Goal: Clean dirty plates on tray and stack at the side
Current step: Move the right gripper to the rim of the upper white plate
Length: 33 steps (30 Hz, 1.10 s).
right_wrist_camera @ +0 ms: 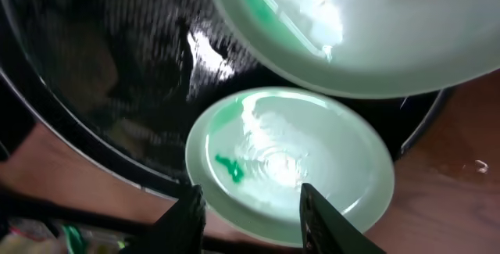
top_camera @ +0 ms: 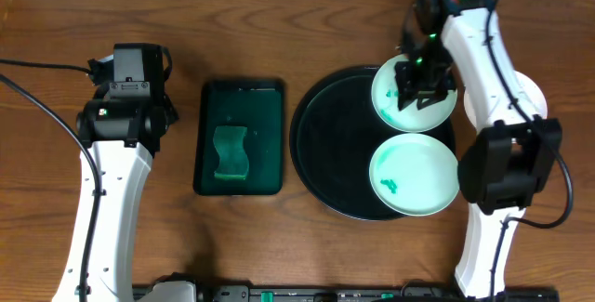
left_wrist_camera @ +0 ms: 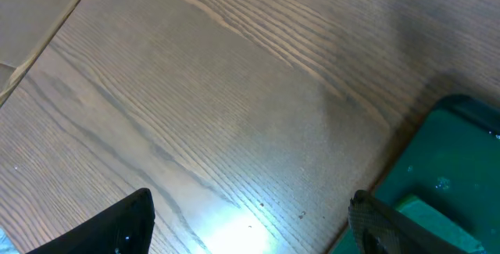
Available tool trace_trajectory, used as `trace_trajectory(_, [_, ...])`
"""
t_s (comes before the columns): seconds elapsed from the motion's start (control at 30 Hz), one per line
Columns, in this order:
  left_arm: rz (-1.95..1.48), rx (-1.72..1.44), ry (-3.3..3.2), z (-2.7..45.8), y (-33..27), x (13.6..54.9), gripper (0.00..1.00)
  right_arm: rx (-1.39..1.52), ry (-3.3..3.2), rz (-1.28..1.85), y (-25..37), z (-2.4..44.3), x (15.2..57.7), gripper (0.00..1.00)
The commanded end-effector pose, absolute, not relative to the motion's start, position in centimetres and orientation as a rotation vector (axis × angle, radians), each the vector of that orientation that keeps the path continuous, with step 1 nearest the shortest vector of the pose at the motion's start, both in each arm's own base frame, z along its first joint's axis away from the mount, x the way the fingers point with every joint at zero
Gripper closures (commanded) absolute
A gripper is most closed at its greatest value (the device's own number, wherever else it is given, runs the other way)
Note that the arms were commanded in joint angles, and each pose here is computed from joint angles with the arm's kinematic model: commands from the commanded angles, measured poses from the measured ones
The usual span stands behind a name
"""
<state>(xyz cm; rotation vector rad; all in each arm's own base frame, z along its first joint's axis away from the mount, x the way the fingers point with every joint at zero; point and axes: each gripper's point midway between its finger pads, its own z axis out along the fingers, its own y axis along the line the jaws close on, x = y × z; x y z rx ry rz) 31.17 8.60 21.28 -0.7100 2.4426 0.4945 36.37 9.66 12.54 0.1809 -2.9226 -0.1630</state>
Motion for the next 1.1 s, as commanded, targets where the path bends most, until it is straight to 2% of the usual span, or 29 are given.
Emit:
trace_trajectory(0.0, [0.521,-0.698,2.426,22.0,8.9,30.9,0.2,0.219,-2.935,-0.108,9.9,13.5,35.8,0.61])
trace_trajectory(0.27, [0.521,-0.698,2.426,22.0,8.9,30.9,0.2,0.241,-2.935,-0.102,10.9,14.3,34.8,0.58])
trace_trajectory(0.7, [0.521,-0.698,2.426,22.0,8.9,30.9,0.2,0.153,-3.114,0.008,8.8,19.0,32.2,0.55])
trace_trajectory(1.07, [0.521,-0.698,2.426,22.0,8.9,30.9,0.2,0.148,-3.205,-0.025,7.8,15.5,28.7,0.55])
